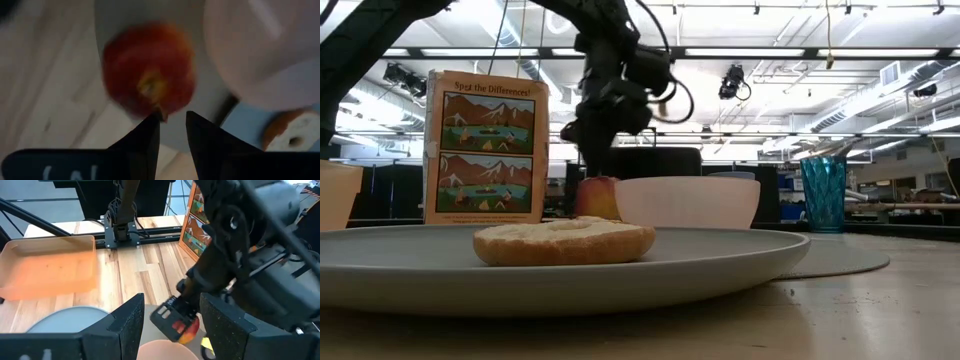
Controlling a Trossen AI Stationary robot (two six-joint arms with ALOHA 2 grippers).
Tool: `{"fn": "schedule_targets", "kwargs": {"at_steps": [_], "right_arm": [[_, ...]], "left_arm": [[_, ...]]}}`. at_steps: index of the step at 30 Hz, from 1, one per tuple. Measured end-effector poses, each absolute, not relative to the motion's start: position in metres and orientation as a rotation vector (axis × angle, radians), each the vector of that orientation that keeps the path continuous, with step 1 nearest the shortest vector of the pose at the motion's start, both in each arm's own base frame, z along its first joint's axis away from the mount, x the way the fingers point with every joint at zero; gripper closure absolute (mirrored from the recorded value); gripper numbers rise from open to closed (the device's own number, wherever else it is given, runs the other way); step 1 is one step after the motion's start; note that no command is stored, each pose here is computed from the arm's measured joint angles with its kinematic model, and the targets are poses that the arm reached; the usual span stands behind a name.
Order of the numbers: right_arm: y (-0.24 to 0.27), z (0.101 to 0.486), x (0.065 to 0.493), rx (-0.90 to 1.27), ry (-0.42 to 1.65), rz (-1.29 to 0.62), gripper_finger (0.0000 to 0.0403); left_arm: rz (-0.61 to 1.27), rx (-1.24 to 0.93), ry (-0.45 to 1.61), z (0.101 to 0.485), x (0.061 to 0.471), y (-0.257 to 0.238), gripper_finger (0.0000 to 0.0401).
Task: Arrange a breakfast setting
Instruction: Put the red apple on the left side of the light orange bowl on the gray placemat, then put the black spoon on the right side of the light orange bowl on the gray placemat
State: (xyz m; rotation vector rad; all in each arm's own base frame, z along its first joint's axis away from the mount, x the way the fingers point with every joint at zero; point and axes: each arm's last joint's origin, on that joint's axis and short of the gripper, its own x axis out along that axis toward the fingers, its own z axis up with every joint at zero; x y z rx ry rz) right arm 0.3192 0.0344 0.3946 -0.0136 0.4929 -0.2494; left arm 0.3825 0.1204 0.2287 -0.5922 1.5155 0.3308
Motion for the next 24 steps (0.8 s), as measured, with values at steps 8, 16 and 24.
{"fn": "schedule_targets", "kwargs": {"at_steps": [8, 16, 24], "right_arm": [[0.035, 0.395, 0.319, -0.003, 0.492, -0.251, 0.0203], [0.026, 0.400, 0.297, -0.013, 0.561, -0.286, 0.0203], [-0.002, 0.411, 0.250, 0.100, 0.649, -0.474, 0.0203]], "left_arm": [[0.345, -0.542, 1.437, 0.247, 0.390, 0.124, 0.0298], [0.299, -0.468, 1.365, 0.285, 0.388, 0.124, 0.0298], [0.317, -0.370, 1.199, 0.333, 0.368, 0.121, 0.0298]]}}
